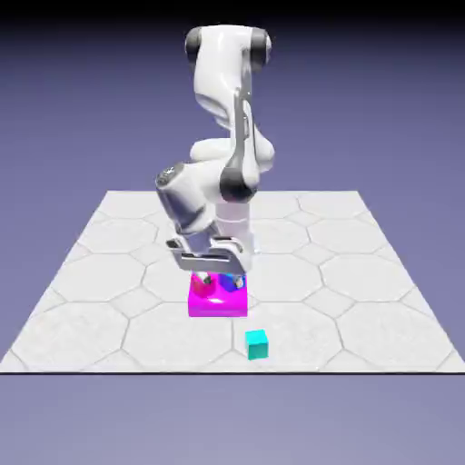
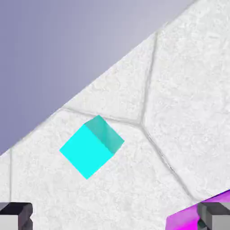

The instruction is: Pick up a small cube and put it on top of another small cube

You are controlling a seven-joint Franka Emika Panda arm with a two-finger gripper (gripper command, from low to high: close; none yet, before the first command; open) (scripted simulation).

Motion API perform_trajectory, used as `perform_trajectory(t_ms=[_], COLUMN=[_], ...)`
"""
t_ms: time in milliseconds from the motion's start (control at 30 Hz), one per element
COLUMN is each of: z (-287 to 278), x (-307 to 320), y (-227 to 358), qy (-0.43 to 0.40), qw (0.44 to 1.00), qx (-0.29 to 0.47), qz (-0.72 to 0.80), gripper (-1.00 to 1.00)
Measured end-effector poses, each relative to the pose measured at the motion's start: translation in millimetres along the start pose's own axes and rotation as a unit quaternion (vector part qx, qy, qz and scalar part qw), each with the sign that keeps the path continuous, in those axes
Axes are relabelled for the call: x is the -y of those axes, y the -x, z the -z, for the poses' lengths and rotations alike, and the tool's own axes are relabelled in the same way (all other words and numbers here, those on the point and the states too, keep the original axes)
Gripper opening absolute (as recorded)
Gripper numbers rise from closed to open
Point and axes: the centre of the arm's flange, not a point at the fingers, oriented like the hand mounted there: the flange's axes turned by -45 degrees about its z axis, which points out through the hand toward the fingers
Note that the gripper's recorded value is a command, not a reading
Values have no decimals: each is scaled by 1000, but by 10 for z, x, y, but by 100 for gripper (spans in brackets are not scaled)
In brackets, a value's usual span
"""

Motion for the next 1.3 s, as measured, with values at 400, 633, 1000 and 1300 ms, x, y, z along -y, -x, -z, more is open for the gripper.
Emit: perform_trajectory(t_ms=[400,633,1000,1300], z=[-821,-1179,-1431,-912], x=[-237,-300,-81,-383], y=[-579,-893,-985,-407], qy=[-73,-119,-145,-77], qw=[948,895,863,869], qx=[231,327,394,433], qz=[-208,-278,-281,-225], gripper=[0,0,-100,-100])
